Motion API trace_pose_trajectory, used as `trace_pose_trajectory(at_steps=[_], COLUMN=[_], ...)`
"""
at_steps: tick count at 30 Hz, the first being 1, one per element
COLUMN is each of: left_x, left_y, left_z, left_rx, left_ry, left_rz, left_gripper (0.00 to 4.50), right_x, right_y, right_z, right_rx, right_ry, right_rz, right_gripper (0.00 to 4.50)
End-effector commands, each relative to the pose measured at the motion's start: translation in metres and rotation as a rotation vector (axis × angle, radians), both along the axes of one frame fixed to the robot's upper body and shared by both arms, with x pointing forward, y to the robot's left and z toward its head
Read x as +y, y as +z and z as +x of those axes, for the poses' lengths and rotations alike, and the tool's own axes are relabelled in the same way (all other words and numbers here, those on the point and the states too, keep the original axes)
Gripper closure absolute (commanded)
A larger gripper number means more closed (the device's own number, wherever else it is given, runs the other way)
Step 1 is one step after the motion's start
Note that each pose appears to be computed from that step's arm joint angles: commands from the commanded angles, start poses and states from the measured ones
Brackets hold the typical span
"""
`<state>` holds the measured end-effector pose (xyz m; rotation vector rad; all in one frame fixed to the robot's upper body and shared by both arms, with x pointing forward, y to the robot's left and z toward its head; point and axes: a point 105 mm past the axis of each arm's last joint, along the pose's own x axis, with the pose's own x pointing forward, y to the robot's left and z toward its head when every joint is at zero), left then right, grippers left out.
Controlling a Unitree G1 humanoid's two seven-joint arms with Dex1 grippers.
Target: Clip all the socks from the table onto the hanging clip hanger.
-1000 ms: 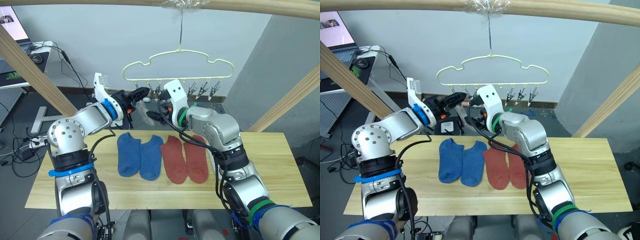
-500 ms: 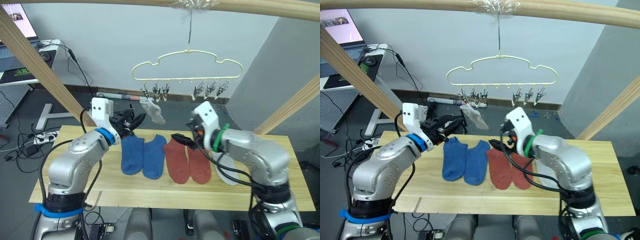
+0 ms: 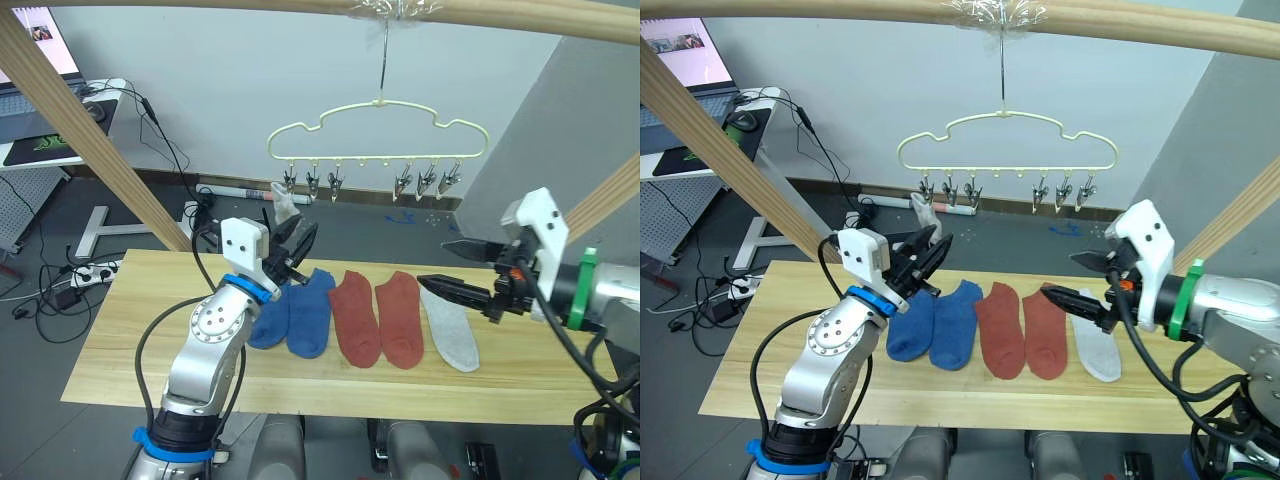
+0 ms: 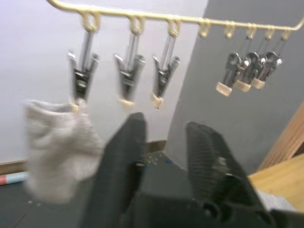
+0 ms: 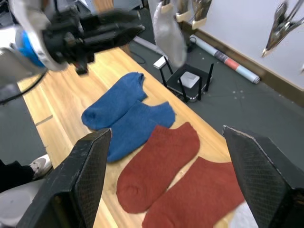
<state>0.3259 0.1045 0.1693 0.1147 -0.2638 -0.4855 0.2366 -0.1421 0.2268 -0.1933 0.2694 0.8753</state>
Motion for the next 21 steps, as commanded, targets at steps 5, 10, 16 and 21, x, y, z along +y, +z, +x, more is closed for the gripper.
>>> trace_pose_trajectory(at_steps=[5, 10, 16, 21], left_x=[-0.008, -0.018, -0.019, -0.019], left_y=[0.017, 0.021, 0.028, 0.032], left_z=[0.02, 0.034, 0.048, 0.057], left_rx=[-0.046, -0.034, -0.037, -0.04], left_ry=[0.112, 0.135, 0.179, 0.194], left_rz=[-0.042, -0.07, -0.088, -0.1], left_gripper=[3.16, 3.16, 3.16, 3.16], right_x=[-0.007, -0.007, -0.007, -0.008], right_y=[0.01, 0.008, 0.007, 0.005], right_z=[-0.009, -0.013, -0.015, -0.017], right_rx=[-0.034, -0.037, -0.049, -0.054], right_ry=[-0.005, -0.015, -0.039, -0.061], right_rz=[-0.032, -0.033, -0.029, -0.024], right_gripper=[0.58, 0.58, 0.58, 0.58])
